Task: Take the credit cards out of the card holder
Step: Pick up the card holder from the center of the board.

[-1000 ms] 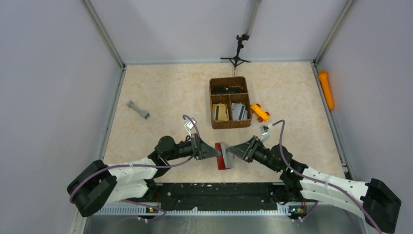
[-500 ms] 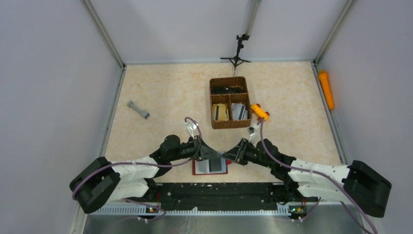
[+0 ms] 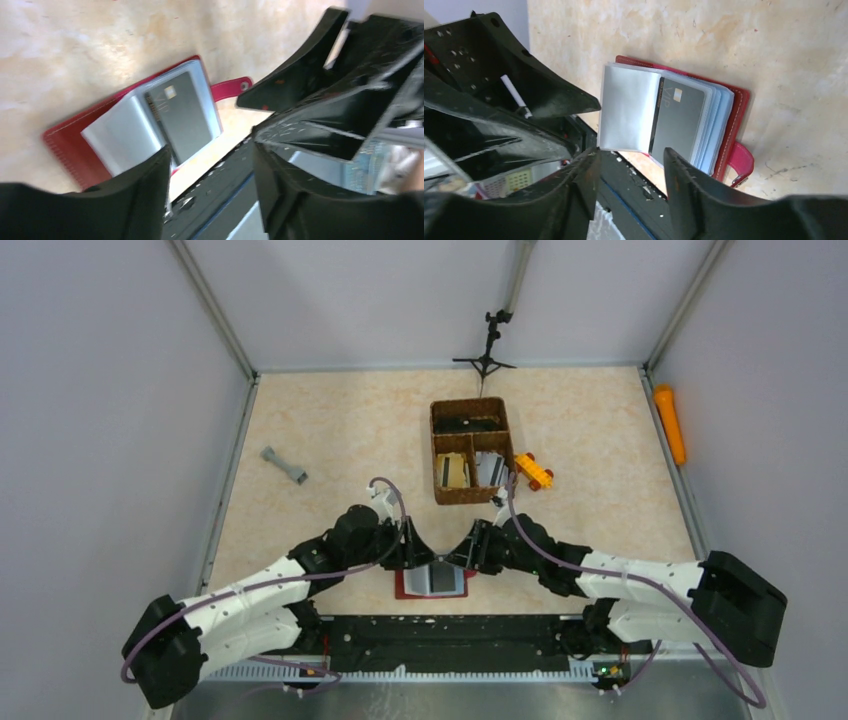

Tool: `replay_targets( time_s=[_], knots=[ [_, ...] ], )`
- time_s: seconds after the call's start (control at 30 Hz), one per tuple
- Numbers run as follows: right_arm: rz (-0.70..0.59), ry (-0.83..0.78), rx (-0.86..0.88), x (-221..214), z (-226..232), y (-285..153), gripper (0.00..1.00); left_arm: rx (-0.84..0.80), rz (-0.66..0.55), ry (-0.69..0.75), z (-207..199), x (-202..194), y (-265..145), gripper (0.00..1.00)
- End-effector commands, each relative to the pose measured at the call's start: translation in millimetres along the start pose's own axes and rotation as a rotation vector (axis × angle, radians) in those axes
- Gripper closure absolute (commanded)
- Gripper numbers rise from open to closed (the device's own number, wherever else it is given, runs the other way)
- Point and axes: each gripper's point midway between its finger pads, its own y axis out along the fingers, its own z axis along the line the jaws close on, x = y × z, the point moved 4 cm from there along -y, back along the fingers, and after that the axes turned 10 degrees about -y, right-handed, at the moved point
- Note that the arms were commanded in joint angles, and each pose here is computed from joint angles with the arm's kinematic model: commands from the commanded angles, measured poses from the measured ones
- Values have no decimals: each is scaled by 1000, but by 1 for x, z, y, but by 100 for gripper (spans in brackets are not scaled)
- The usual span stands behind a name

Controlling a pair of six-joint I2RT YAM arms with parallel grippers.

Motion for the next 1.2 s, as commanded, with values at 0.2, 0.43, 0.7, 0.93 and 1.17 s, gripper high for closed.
replay_targets(
  time_s=[0.2,0.43,0.7,0.93,1.17],
  knots=[
    [21,-273,-376,10,-22,-19,17,478,46,48,49,-4,-39,1],
    [93,-290,-395,-4,-34,-12,6,496,115,13,64,-16,-24,1],
    [115,-269,-382,-15,-42,0,13,468,111,-29,76,-20,-16,15],
    [111,-277,-390,-16,-42,-3,12,404,142,-87,83,-28,-7,49],
    [102,-220,-290,-26,-38,3,37,337,112,-120,78,-24,-4,78]
  ],
)
